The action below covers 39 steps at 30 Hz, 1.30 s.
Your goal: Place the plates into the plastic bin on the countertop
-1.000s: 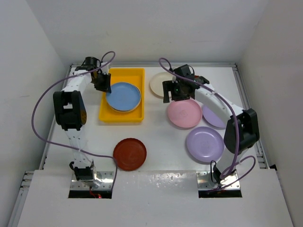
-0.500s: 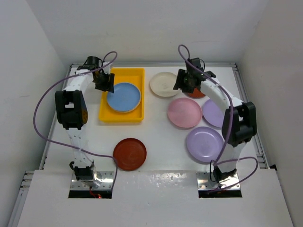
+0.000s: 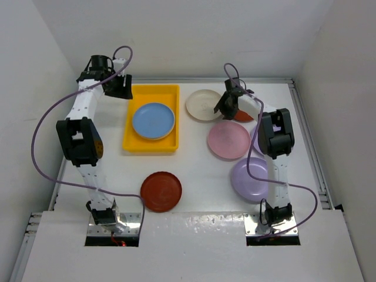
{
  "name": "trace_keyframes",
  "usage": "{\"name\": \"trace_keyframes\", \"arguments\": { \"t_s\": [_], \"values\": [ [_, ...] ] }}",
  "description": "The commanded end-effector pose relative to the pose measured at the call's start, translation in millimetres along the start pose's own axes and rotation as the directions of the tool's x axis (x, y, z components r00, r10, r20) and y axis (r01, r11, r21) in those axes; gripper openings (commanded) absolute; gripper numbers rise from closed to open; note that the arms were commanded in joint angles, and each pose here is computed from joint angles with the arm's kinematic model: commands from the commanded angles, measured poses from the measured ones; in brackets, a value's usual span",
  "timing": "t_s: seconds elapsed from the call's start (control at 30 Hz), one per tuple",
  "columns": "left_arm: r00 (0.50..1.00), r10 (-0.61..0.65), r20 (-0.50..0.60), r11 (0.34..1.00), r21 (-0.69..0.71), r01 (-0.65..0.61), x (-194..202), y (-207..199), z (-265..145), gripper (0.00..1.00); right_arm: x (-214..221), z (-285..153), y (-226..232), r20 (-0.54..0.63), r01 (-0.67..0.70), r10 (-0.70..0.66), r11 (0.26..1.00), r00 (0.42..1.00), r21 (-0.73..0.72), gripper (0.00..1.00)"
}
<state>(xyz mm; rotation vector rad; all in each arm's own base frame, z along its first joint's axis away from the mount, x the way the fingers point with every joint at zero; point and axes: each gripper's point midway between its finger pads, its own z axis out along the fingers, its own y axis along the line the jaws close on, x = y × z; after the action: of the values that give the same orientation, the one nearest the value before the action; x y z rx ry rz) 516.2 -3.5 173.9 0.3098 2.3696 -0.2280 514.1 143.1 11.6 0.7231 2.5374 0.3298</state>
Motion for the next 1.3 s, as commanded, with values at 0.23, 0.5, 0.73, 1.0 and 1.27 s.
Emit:
{"name": "trace_keyframes", "arguments": {
  "t_s": [0.23,0.5,0.73,1.0,1.27],
  "values": [
    [0.998,-0.05,0.042,0.998,-0.04,0.052,-4,26,-30,0.68,-19,12,25,0.062,-0.104,0.11,0.991,0.992,-0.082,0.11],
    [0.994,-0.091,0.059,0.992,-0.077,0.095,-2,51,-40,0.68,-89,-76,66,0.319,-0.092,0.167,0.967,0.933,-0.236,0.0],
    [0.988,-0.131,0.077,0.986,-0.094,0.138,-1,69,-44,0.68,-82,-157,118,0.461,0.177,-0.009,0.93,0.887,-0.322,0.0],
    [0.978,-0.188,0.095,0.974,-0.113,0.198,-2,87,-40,0.68,44,-120,190,0.239,0.494,-0.432,0.78,0.87,-0.385,0.0],
    [0.98,-0.185,0.078,0.975,-0.108,0.192,8,90,-36,0.68,93,-83,224,0.234,0.6,-0.556,0.696,0.798,-0.394,0.0]
  ]
}}
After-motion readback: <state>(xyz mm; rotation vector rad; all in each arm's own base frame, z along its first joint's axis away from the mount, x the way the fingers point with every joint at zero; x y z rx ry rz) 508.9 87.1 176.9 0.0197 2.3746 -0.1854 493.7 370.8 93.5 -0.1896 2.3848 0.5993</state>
